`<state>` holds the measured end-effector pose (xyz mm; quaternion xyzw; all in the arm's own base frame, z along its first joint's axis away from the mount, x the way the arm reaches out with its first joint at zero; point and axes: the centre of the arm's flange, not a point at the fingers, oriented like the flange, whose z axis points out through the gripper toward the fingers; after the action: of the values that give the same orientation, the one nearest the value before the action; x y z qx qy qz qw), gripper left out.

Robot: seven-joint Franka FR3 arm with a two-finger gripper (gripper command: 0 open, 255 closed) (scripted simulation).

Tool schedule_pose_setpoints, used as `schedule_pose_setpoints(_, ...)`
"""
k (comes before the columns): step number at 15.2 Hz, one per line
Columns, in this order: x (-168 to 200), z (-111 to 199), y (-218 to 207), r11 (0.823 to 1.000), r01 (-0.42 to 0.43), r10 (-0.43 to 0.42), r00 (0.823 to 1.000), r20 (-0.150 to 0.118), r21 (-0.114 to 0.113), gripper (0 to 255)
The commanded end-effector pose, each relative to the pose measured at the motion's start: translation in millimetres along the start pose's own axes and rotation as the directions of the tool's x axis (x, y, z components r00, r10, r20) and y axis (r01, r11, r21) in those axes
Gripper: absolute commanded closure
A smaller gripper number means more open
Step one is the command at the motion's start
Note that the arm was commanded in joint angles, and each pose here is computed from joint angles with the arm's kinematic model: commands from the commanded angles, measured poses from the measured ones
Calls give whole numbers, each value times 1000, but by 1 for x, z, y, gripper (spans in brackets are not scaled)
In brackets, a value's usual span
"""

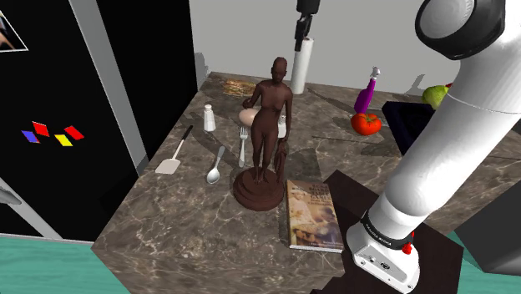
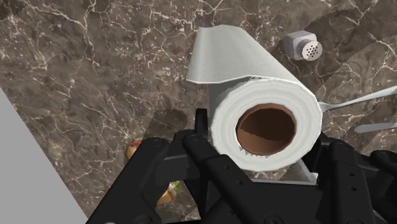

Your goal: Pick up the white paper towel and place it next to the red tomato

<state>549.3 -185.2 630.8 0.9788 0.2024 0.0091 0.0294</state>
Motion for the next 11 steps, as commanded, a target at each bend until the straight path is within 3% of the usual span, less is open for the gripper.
schedule_pose_setpoints(1, -19, 1, 16, 1000, 1, -1, 1000, 0, 0, 255)
schedule_pose_setpoints(11, -118, 6, 104, 1000, 1, -1, 1000, 0, 0, 255)
